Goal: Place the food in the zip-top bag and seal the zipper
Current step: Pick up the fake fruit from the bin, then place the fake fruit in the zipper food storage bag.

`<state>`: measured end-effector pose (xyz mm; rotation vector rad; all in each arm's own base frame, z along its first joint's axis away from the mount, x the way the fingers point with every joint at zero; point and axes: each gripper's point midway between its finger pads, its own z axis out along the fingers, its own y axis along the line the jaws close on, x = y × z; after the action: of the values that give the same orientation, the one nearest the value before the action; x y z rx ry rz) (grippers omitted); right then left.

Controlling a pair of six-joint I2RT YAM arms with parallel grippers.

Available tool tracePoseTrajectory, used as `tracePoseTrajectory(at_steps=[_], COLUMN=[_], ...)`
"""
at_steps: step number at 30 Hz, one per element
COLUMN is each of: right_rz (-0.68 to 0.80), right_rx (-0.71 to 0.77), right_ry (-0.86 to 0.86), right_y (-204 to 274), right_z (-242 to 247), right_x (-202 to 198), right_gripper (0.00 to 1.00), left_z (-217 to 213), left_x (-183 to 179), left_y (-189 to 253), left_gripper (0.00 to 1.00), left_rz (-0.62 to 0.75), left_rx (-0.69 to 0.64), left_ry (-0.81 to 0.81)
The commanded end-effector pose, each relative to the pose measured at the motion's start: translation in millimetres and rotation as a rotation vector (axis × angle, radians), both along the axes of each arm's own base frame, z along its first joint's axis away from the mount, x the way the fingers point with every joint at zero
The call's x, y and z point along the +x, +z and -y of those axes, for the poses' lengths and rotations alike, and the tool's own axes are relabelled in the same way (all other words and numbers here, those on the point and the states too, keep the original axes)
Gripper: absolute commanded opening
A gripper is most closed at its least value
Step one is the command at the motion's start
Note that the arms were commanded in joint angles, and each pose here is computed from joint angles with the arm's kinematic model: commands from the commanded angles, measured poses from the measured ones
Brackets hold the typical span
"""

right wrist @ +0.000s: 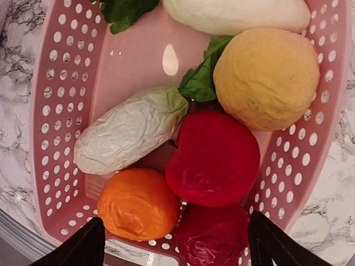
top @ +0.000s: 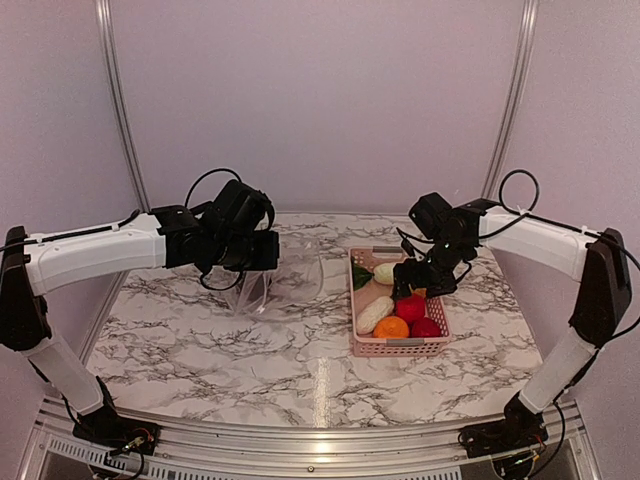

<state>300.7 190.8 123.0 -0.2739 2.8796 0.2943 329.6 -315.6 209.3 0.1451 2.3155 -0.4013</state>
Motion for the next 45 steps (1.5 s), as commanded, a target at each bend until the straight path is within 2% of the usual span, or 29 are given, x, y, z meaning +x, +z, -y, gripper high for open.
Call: tracePoseTrajectory(at_steps=[1, 11, 16, 19, 25, 28, 35, 41, 45], right_rz=[0.013, -0.005, -0.002, 0.002, -0.003, 0.014, 0.115, 0.243, 0.332], right_rx=[-0.045, -0.053, -0.190, -0.187, -0.132, -0.111, -0.036, 0.099, 0.246], right_ry=[-0.061, -0.080, -0.088, -0.095, -0.100, -0.099, -0.072, 0.143, 0.204], right_y=[-7, -31, -52, -55, -51, -37, 24, 84, 126], right_z=[14, 6, 24, 23, 15, 13, 4, -75, -117], right_x=[13, 33, 42, 45, 43, 42, 38, 24, 19], right_gripper=[0.88, 0.89, 0.88, 0.83, 0.64, 0.56, 0.52, 0.53, 0.52], left_z=[0, -8, -15, -17, -16, -12, -6, -5, -2], left_x=[0, -4, -5, -5, -5, -3, 1, 4, 6], left_y=[1, 1, 0, -3, -2, -2, -1, -1, -3], left_gripper=[0.00, 0.00, 0.00, 0.00, 0.00, 0.00, 0.00, 0.00, 0.00], left_rz=[-0.007, -0.007, -0.010, -0.018, -0.018, -0.017, -0.012, -0.006, -0.013], left_rx=[-0.012, -0.016, 0.011, 0.031, 0.032, 0.033, 0.048, 0.053, 0.037], left_ry=[-0.002, 0.015, 0.038, 0.041, 0.036, 0.024, 0.001, 0.004, 0.011])
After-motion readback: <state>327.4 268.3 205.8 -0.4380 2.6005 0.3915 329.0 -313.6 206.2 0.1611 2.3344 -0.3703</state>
